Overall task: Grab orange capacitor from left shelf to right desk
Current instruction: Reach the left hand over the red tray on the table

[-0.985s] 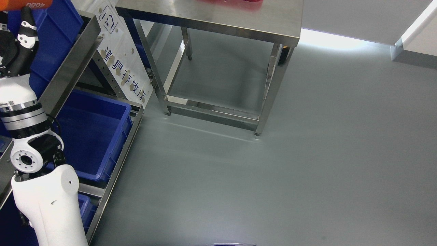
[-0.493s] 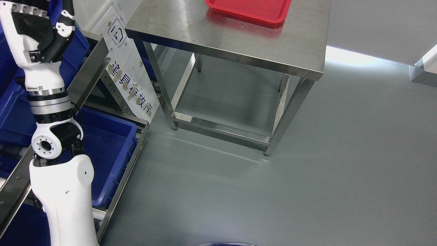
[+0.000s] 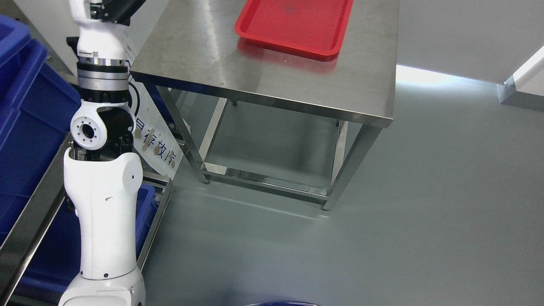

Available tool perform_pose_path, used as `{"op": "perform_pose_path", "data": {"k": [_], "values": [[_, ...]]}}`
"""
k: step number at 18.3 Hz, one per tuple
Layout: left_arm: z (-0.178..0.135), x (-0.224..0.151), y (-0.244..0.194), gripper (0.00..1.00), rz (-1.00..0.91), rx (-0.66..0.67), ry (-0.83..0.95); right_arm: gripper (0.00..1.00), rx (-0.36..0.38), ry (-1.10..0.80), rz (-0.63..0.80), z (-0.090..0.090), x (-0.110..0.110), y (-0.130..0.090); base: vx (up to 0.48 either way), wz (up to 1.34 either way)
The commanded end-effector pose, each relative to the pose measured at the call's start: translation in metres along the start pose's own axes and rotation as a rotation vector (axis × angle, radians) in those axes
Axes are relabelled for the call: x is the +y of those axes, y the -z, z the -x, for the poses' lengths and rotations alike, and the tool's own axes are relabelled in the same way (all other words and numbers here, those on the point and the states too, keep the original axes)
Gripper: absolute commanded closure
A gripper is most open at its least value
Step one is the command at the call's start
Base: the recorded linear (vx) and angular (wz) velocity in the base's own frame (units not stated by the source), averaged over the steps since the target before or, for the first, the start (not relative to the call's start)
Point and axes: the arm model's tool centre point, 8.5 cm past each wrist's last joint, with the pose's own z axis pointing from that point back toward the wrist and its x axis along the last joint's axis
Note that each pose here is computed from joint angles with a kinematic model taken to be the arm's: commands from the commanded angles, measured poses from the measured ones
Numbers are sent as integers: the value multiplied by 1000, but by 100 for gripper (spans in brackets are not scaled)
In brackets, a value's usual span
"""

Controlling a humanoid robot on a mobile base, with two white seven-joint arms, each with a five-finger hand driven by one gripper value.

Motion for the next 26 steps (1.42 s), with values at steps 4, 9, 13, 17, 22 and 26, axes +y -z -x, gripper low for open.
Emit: {"op": "perform_pose_path", "data": {"k": [4, 9, 13, 17, 22, 26], "values": [[64, -81, 46, 79, 322, 308, 53, 0, 3, 7, 17, 7, -11, 0, 179, -279], [114, -58, 47, 79, 326, 478, 175, 0, 3, 7, 17, 7, -11, 0, 173, -64], [145, -41, 50, 78, 308, 600, 196, 0, 3, 7, 17, 7, -11, 0, 170, 24], [167, -41, 35, 78, 363, 694, 195, 0, 3, 7, 17, 7, -11, 0, 144, -72], [182, -35, 18, 78, 361, 764, 215, 0, 3, 7, 17, 7, -11, 0, 93, -117], [185, -15, 10, 78, 280, 800, 172, 0, 3, 7, 17, 7, -11, 0, 64, -161]]}}
